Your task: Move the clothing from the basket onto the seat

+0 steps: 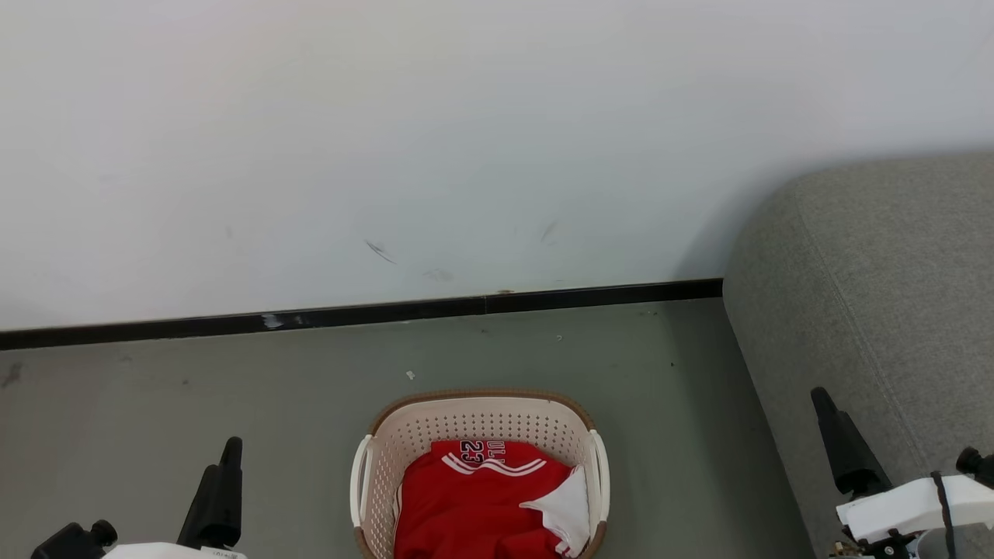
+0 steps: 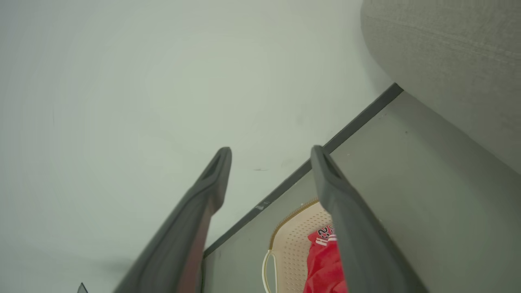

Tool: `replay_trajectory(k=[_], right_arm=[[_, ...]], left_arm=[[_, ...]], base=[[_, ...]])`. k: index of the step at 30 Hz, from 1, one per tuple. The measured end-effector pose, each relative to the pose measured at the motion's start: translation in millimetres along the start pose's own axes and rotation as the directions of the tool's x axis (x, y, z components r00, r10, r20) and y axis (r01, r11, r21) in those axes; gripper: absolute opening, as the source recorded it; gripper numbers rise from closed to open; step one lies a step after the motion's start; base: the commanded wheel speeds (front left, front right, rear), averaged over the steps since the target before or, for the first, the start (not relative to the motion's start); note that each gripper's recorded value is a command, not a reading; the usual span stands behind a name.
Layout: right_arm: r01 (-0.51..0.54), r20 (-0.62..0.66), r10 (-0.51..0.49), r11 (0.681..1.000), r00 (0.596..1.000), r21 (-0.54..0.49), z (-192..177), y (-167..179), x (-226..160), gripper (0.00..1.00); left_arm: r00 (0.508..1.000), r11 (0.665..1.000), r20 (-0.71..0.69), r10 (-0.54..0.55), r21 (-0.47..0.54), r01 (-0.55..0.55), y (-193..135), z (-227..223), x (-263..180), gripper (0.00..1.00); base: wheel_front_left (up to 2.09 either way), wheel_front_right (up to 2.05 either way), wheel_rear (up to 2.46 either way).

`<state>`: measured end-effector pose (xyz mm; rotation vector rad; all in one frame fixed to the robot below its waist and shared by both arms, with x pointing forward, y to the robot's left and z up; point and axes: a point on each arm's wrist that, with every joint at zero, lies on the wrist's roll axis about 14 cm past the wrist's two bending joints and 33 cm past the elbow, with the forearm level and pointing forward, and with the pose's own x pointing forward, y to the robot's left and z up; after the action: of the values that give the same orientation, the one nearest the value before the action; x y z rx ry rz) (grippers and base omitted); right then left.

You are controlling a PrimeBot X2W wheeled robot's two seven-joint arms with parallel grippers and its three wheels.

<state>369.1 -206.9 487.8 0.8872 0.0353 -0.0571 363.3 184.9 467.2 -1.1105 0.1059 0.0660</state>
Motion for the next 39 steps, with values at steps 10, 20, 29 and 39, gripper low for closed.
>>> replay_trajectory(k=[10, 20, 29, 39], right_arm=[[-0.040, -0.003, 0.040, 0.977, 0.999, -0.211, 0, 9, -3, 1.00], [-0.041, -0.010, 0.040, 0.928, 0.999, -0.370, -7, 6, -11, 1.00], [-0.051, -0.016, 0.049, 0.868, 0.999, -0.495, -11, 6, -14, 1.00], [-0.072, -0.010, 0.084, 0.774, 0.996, -0.630, -9, 12, -14, 1.00]], left_arm=[[0.999, 0.977, 0.024, -0.046, 0.211, 0.040, -12, 7, -2, 1.00], [0.997, 0.925, 0.012, -0.074, 0.374, 0.064, -17, 0, -8, 1.00], [0.995, 0.878, 0.024, -0.097, 0.472, 0.075, -21, -1, -9, 1.00], [0.989, 0.804, 0.032, -0.142, 0.587, 0.096, -30, 1, -8, 1.00]], base=[[0.00, 0.00, 0.00], [0.00, 0.00, 0.00], [0.00, 0.00, 0.00], [0.00, 0.00, 0.00]])
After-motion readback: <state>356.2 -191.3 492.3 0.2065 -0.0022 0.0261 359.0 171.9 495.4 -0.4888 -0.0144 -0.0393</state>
